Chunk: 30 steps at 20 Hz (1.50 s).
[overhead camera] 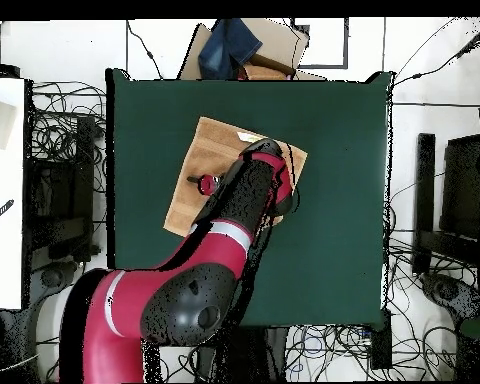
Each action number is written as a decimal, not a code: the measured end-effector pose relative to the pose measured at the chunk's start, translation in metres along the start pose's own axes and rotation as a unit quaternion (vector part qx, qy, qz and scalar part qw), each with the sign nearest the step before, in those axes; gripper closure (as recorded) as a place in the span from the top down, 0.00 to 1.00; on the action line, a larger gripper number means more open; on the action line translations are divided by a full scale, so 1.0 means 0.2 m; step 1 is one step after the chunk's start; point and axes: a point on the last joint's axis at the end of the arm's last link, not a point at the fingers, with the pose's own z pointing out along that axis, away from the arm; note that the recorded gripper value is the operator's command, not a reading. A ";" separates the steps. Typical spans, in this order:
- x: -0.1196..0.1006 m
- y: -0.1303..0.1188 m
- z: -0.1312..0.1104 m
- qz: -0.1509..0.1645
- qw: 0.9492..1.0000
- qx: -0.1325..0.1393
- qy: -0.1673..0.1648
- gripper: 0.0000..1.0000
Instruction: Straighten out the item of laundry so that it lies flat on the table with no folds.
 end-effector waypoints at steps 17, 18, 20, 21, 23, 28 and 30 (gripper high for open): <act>0.00 0.02 0.02 -0.002 1.000 0.000 0.000 0.00; 0.00 0.02 0.03 -0.002 1.000 0.001 -0.001 0.00; 0.00 0.03 0.05 -0.003 1.000 0.002 -0.003 0.00; 0.00 0.04 0.07 -0.004 1.000 0.004 -0.006 0.00; -0.01 0.06 0.10 -0.005 1.000 0.006 -0.013 0.00; -0.05 0.11 0.20 -0.007 0.999 0.015 -0.040 0.00; -0.06 0.13 0.23 -0.008 0.999 0.019 -0.048 0.00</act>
